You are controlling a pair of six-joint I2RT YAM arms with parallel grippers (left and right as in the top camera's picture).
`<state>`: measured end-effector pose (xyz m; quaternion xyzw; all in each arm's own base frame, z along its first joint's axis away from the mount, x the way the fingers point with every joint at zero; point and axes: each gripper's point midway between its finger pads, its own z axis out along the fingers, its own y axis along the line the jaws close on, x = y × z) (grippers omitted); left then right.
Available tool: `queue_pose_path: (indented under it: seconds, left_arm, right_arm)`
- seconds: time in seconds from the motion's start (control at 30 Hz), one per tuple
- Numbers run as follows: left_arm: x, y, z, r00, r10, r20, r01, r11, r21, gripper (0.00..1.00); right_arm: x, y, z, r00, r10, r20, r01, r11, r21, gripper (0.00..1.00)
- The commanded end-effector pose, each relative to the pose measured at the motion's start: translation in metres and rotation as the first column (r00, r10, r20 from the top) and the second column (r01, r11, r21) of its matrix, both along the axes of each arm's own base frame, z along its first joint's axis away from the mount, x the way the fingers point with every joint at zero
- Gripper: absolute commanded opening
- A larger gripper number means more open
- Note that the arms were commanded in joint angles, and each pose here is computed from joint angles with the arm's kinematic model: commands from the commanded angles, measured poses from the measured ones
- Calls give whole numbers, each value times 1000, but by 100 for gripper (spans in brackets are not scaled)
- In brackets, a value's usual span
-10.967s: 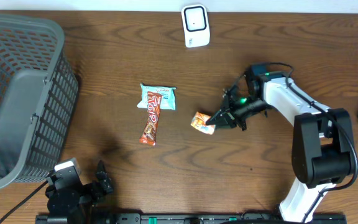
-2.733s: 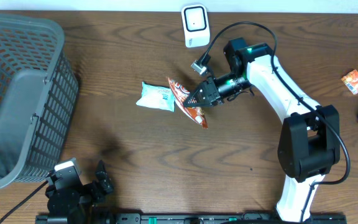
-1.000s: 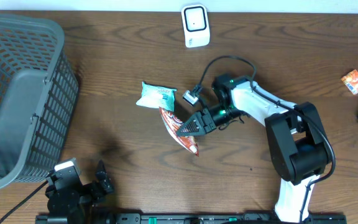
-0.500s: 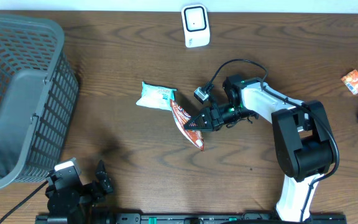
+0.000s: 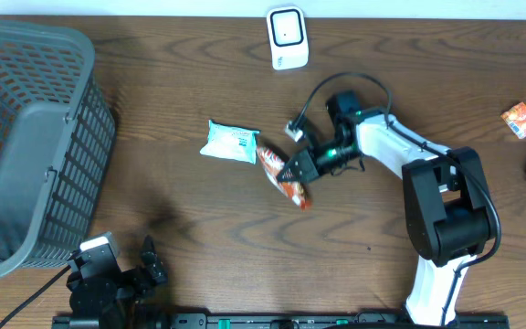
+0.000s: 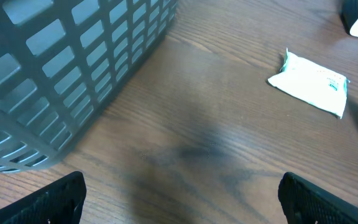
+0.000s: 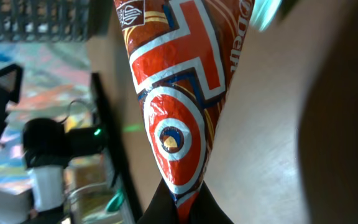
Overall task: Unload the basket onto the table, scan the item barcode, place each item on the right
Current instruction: 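Hold the chocolate bar's label in front of the white scanner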
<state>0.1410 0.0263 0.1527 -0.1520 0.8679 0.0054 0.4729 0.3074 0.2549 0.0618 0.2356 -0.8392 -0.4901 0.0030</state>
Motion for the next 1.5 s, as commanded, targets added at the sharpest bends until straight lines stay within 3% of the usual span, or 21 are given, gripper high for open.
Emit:
queue_pose_path:
  seconds: [0.0, 0.07, 0.13, 0.43, 1.07, 1.47]
  left_arm:
    - [0, 1, -1, 1000, 5, -1, -5, 1000, 4, 99]
    - [0, 1, -1, 1000, 5, -2, -5, 1000, 4, 99]
    - [0, 1, -1, 1000, 5, -2, -5, 1000, 4, 99]
    - [0, 1, -1, 1000, 5, -2, -5, 1000, 4, 99]
    - [0, 1, -1, 1000, 5, -2, -5, 1000, 4, 99]
    - [0, 1, -1, 1000, 5, -1, -5, 1000, 4, 99]
  right_arm:
    - [44, -8, 4, 991, -99, 88, 111, 984, -142, 1]
    - [83, -33, -7, 952, -248, 182, 298, 889, -349, 1]
    - [108, -48, -4, 911, -313, 271, 404, 811, -423, 1]
    - [179, -64, 48, 759, -412, 503, 622, 687, -376, 1]
    - [290, -37, 24, 691, -455, 561, 688, 651, -319, 1]
    - [290, -35, 11, 708, -469, 528, 682, 647, -340, 1]
